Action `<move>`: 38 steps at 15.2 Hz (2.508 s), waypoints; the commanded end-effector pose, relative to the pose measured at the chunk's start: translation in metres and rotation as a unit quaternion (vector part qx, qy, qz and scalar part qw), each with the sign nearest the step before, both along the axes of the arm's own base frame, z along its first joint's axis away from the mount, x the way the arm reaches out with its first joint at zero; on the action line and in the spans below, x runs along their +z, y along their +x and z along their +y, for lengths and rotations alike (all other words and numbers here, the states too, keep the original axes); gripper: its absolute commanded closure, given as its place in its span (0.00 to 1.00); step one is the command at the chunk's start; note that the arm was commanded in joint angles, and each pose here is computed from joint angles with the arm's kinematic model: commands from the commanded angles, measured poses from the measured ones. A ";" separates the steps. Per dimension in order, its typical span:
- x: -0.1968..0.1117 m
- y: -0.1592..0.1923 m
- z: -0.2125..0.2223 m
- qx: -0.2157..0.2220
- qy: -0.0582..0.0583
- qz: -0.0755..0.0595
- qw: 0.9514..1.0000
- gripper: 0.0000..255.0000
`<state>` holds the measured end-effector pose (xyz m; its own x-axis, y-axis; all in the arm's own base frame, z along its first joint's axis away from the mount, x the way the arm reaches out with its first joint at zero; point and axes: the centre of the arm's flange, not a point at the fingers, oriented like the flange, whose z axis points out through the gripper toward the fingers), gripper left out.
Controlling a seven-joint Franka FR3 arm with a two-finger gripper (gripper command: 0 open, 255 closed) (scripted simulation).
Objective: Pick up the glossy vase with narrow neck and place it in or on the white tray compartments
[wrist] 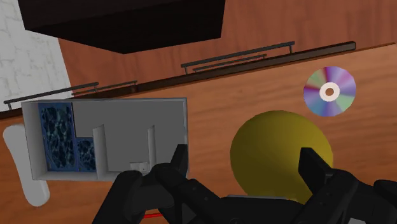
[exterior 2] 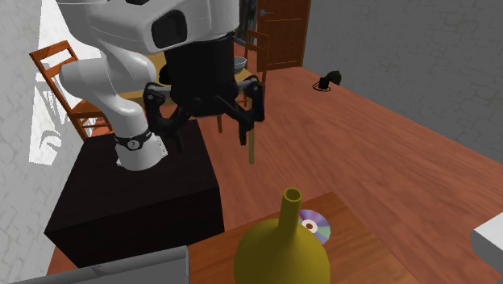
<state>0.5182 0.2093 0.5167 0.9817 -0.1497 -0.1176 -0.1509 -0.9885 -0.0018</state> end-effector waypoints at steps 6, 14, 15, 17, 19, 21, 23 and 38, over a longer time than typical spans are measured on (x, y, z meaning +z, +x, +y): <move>-0.012 0.073 0.058 -0.016 0.000 -0.002 1.000 0.00; -0.040 0.108 0.084 -0.024 0.000 -0.004 1.000 0.00; -0.045 0.108 0.084 -0.024 0.000 -0.004 1.000 0.00; -0.055 0.106 0.084 -0.024 0.000 -0.004 1.000 0.00; -0.058 0.106 0.084 -0.024 0.000 -0.004 1.000 0.00; -0.058 0.106 0.084 -0.024 0.000 -0.004 1.000 0.00; -0.058 0.106 0.084 -0.024 0.000 -0.004 1.000 0.00; -0.043 0.106 0.084 -0.024 0.000 -0.004 1.000 1.00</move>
